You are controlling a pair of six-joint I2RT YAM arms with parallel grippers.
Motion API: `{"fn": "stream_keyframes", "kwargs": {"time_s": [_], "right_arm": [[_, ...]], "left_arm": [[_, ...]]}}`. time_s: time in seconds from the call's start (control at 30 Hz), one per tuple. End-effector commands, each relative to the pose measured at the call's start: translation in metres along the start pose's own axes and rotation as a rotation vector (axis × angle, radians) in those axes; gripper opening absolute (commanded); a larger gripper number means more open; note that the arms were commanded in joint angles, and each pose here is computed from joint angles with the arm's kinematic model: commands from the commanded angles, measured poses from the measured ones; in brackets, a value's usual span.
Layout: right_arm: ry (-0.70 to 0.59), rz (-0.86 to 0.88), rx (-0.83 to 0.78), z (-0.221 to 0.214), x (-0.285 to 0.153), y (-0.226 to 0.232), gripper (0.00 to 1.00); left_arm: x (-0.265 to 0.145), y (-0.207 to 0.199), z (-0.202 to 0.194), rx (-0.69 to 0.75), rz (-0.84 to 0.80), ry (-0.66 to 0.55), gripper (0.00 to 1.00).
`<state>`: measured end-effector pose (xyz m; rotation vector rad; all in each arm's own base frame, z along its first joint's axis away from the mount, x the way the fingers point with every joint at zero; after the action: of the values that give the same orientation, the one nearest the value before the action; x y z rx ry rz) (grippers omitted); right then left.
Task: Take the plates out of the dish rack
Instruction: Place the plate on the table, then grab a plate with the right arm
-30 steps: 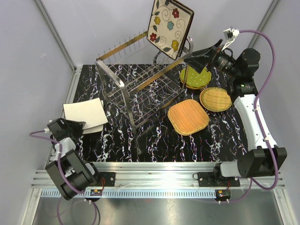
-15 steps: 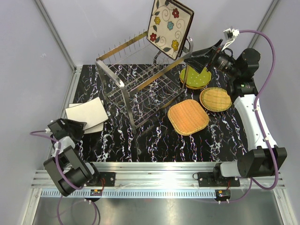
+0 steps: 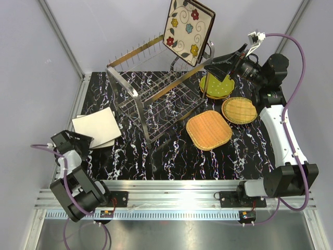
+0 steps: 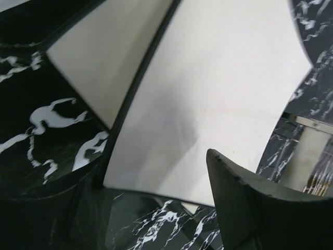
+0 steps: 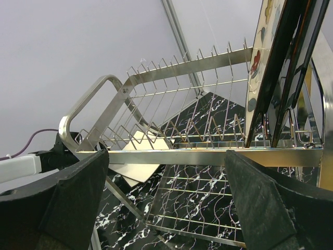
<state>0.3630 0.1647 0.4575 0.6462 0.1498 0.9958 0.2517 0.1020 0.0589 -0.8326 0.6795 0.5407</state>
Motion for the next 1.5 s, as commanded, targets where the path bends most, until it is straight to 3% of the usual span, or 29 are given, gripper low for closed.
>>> {"fn": "stream_keyframes", "kwargs": {"time_s": [0.0,0.37,0.8,1.13,1.3,1.47], "right_arm": [[-0.021,0.031,-0.062,0.010,-0.005,0.018,1.00],[-0.018,0.037,-0.076,0.009,-0.007,0.020,1.00],[0.032,0.045,-0.085,0.026,0.003,0.026,1.00],[-0.021,-0.157,0.142,0.066,0.029,-0.007,0.99],[-0.072,-0.247,0.141,0.081,0.033,-0.010,0.99],[-0.056,-0.271,0.151,0.075,0.046,-0.020,0.91]], "left_arm": [[-0.010,0.008,0.010,0.034,0.071,-0.021,0.71],[-0.028,-0.004,0.018,0.072,0.050,0.010,0.75],[-0.067,-0.062,0.042,0.175,-0.196,-0.051,0.80],[-0.089,-0.104,0.049,0.229,-0.363,-0.045,0.93],[-0.099,-0.126,0.051,0.251,-0.425,-0.042,0.94],[-0.112,-0.152,0.056,0.257,-0.492,-0.046,0.95]]}}
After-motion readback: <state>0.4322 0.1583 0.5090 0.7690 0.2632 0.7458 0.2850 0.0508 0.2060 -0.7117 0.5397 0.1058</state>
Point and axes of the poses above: each gripper's point midway between its finger pads, its own x axis out along the fingers, its own y axis along the line the jaws close on, z = x × y, the point moved 1 cm from there along -x, back along the fingers, and after that the axes turned 15 degrees about x, right-handed, at the moved point
